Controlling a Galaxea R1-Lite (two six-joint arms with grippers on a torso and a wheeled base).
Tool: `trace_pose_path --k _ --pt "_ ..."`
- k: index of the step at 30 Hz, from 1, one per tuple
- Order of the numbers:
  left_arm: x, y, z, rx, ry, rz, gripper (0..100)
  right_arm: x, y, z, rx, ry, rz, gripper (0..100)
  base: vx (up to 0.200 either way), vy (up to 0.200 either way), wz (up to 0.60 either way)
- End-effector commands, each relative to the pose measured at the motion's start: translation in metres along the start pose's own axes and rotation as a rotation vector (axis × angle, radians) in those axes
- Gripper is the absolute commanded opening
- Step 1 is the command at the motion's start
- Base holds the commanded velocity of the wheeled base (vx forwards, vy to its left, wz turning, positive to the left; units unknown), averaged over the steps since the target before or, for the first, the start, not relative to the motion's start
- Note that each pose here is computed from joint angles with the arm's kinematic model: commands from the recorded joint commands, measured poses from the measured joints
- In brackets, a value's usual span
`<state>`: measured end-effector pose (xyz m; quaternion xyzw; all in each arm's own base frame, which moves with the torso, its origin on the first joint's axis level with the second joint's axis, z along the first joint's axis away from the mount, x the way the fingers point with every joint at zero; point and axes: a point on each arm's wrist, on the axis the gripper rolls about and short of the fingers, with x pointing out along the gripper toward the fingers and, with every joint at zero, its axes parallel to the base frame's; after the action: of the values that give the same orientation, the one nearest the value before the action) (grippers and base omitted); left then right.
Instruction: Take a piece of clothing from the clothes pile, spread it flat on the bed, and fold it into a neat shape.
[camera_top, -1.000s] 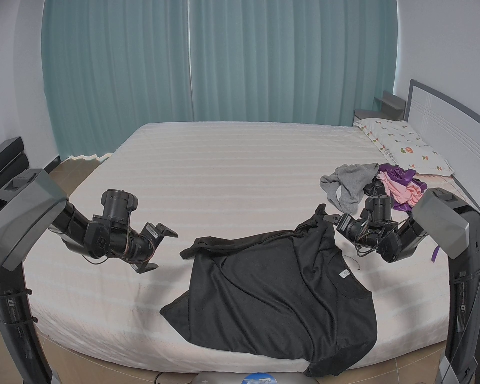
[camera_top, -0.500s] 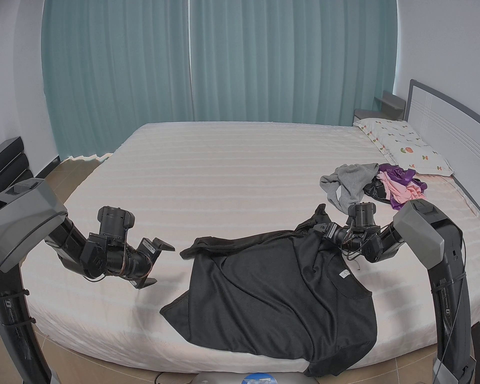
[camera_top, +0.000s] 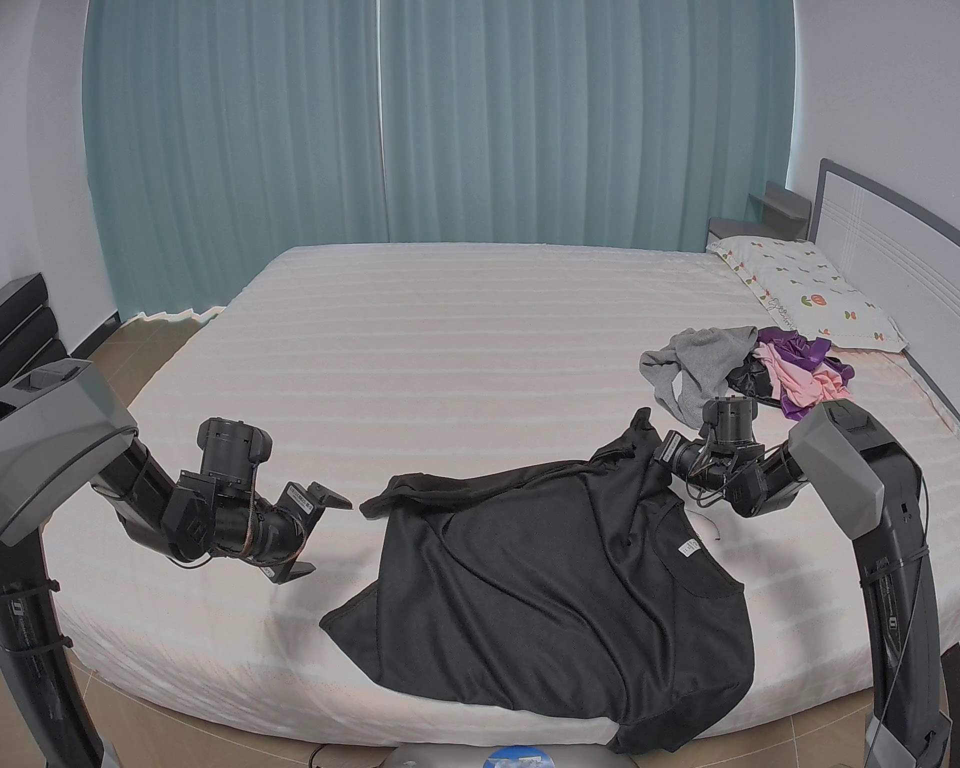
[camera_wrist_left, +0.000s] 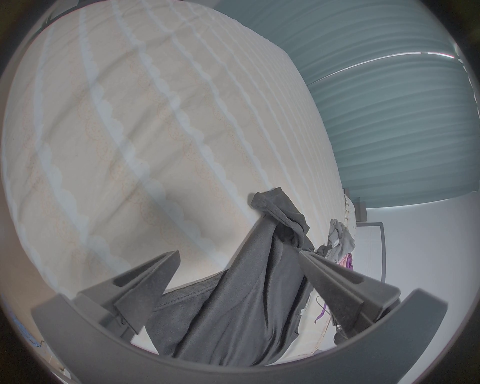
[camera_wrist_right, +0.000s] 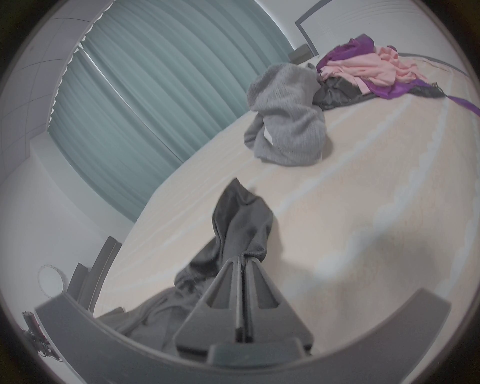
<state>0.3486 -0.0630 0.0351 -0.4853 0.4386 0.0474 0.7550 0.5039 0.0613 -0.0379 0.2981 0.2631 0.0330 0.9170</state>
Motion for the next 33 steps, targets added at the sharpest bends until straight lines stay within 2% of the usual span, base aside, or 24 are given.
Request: trace_pose_path --k 1,13,19,22,25,26,33 --pt "0.001 0.0 0.0 0.0 0.002 0.001 100 0.002 0.003 0.018 0.0 -0.076 0.01 0 0.0 0.0 0.0" --pt "0.001 0.001 -0.001 0.0 0.002 0.003 100 0.012 0.03 0.078 -0.024 -0.336 0.086 0 0.0 0.0 0.0" --pt "0.001 0.001 -0.001 0.0 0.002 0.003 100 0.017 0.029 0.071 -0.099 -0.32 0.103 0 0.0 0.0 0.0" --pt "0.001 0.001 0.0 0.0 0.001 0.003 100 0.021 0.022 0.066 -0.121 -0.308 0.089 0 0.0 0.0 0.0" --pt "0.002 0.0 -0.002 0.004 0.005 0.002 100 0.033 0.004 0.049 -0.121 -0.27 0.051 0 0.0 0.0 0.0" --pt "0.002 0.0 -0.003 0.007 0.006 0.002 100 0.035 0.0 0.046 -0.117 -0.255 0.044 100 0.0 0.0 0.0" --pt "0.002 0.0 -0.007 0.015 0.015 0.006 100 0.016 -0.005 0.047 -0.102 -0.216 0.01 100 0.0 0.0 0.0"
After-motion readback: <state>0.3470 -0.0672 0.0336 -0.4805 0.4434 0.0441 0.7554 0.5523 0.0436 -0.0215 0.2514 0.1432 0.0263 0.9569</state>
